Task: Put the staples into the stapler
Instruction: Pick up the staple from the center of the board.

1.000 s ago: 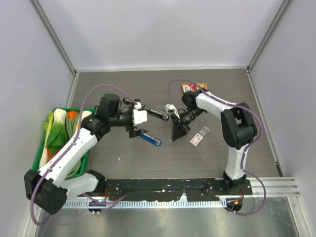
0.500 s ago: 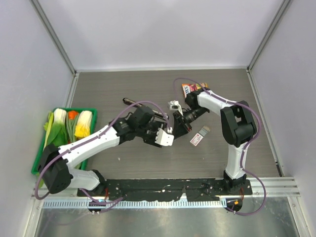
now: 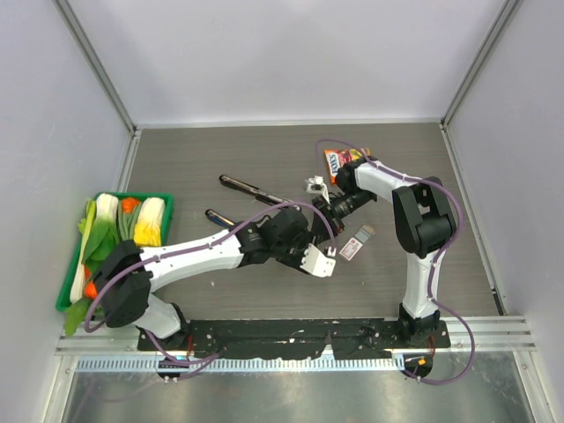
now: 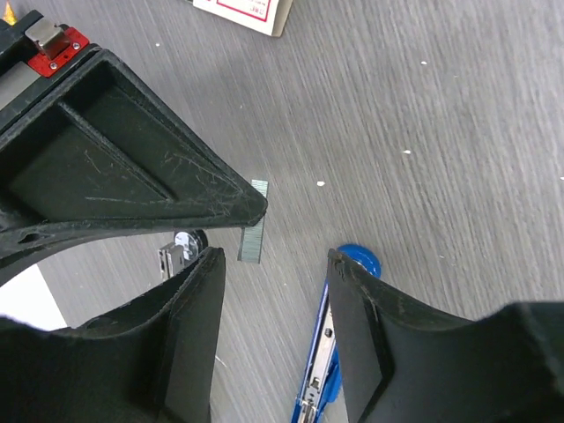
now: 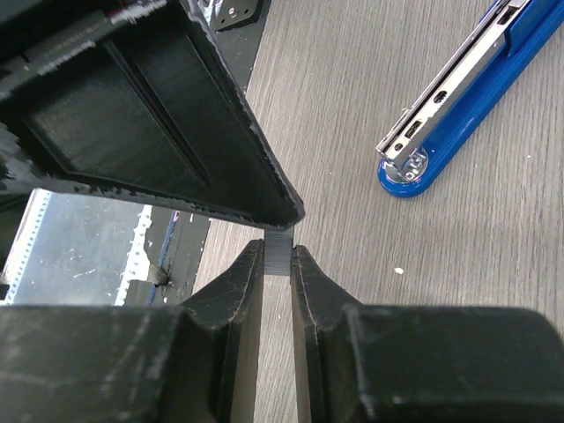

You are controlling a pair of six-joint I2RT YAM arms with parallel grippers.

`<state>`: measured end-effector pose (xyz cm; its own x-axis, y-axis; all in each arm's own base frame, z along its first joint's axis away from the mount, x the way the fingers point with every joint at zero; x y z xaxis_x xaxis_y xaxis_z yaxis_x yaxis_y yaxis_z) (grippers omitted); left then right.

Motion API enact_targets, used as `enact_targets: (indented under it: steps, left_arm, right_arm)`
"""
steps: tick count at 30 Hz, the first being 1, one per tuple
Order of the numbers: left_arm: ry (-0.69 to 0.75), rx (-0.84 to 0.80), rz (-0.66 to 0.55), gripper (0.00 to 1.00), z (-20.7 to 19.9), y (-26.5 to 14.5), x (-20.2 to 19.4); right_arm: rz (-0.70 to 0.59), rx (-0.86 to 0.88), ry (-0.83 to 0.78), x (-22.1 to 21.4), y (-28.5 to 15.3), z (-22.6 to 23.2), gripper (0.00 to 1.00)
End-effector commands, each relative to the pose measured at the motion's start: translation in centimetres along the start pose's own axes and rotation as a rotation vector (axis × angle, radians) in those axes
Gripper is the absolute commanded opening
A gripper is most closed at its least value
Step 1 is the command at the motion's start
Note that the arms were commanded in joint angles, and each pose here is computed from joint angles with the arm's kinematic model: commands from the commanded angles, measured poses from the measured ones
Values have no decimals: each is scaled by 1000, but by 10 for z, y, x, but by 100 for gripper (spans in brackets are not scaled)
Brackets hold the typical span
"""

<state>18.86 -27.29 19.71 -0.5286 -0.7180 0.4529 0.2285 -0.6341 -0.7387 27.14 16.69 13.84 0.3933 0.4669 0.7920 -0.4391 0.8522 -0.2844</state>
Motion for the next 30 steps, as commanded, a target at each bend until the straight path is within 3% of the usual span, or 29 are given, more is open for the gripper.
enact_targets:
  steps: [1,8,13,30]
  left_arm:
    - [16,124,9,53,19,3,14]
    - [13,122,24,41,17,12,15]
    - [16,112,23,27,17,14,19]
    - [21,50,33,6,7,19,18]
  right_arm:
    - [-27,55,132,6,0,25,21]
    - [-28,57,138,4,1,24,21]
    - [-28,57,138,4,1,24,21]
    - [-57,42,159,6,-5,23,21]
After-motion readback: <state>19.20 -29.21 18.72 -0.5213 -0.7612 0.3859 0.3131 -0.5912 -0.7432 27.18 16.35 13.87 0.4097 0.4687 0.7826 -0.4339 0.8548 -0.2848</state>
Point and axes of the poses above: each gripper's point midway between its finger pads, its own y axis out along the fingers, its own z axis along the line the jaws close on, x = y × z, the point moved 10 cm from there along -y, back along the fingers, and after that the axes turned 1 degree about -y, right-handed, at the moved point
